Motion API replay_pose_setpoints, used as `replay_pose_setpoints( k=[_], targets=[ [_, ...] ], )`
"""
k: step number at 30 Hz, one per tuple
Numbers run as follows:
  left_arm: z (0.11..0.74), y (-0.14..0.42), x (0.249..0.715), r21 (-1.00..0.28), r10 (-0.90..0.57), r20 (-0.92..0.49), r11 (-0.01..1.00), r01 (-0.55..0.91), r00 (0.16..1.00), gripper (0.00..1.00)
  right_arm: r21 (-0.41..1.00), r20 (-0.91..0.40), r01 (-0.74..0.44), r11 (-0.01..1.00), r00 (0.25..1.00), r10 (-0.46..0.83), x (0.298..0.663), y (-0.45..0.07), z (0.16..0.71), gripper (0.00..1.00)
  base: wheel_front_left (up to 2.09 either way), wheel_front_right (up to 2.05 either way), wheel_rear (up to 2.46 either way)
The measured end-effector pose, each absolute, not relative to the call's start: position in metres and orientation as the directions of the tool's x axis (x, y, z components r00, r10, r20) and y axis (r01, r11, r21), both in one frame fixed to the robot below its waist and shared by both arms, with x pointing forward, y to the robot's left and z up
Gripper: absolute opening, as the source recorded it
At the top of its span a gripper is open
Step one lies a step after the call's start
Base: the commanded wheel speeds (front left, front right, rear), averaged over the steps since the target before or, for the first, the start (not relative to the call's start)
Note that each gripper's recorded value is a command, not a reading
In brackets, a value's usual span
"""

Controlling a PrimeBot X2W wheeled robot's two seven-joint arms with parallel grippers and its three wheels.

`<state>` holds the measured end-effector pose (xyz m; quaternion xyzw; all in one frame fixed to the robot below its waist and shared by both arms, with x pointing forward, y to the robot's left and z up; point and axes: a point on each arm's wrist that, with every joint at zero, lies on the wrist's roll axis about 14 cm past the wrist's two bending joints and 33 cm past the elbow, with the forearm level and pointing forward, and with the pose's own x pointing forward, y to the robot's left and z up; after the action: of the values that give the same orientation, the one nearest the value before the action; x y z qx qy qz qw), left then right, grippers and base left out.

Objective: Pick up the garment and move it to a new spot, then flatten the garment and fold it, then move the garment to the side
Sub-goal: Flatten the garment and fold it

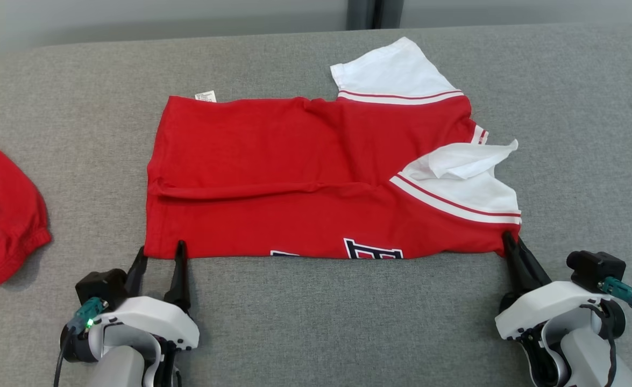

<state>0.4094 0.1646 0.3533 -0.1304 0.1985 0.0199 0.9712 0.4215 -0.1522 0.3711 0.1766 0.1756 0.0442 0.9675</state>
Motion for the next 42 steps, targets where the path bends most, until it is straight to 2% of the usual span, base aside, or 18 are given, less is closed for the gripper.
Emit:
replay_pose_setpoints(
  k=[5,6,7,16,21,34,41,42],
  targets=[
    [0.347,0.165,0.418,-0.252,-0.009,-0.406,0.962,-0.102,0.914,1.00,0.359,-0.313,-0.027,0.933,0.938,0.147,0.426,-0.154,0.374,0.00,0.00,0.00,0.00],
    [0.344,0.164,0.419,-0.249,-0.010,-0.415,0.963,-0.103,0.910,0.45,0.360,-0.310,-0.028,0.933,0.939,0.148,0.426,-0.154,0.374,0.00,0.00,0.00,0.00],
    [0.341,0.163,0.419,-0.248,-0.013,-0.424,0.963,-0.103,0.906,0.00,0.360,-0.308,-0.029,0.933,0.940,0.148,0.427,-0.154,0.375,0.00,0.00,0.00,0.00],
    [0.347,0.158,0.420,-0.293,-0.043,-0.418,0.952,-0.090,0.908,0.00,0.373,-0.266,-0.022,0.928,0.955,0.129,0.432,-0.158,0.390,0.00,0.00,0.00,0.00],
    [0.355,0.163,0.401,-0.295,-0.026,-0.404,0.950,-0.104,0.914,0.00,0.380,-0.236,-0.019,0.925,0.965,0.116,0.427,-0.161,0.403,0.00,0.00,0.00,0.00],
    [0.356,0.166,0.314,-0.280,-0.023,-0.419,0.954,-0.105,0.908,0.00,0.407,-0.271,0.055,0.912,0.960,0.063,0.344,-0.178,0.398,0.00,0.00,0.00,0.00],
    [0.346,0.161,0.291,-0.258,-0.034,-0.451,0.962,-0.093,0.892,0.00,0.404,-0.328,0.076,0.911,0.942,0.067,0.317,-0.177,0.380,0.00,0.00,0.00,0.00],
    [0.346,0.161,0.291,-0.255,-0.030,-0.452,0.962,-0.096,0.892,0.00,0.404,-0.329,0.077,0.911,0.942,0.067,0.317,-0.177,0.380,0.34,0.00,0.00,0.00]
  ],
)
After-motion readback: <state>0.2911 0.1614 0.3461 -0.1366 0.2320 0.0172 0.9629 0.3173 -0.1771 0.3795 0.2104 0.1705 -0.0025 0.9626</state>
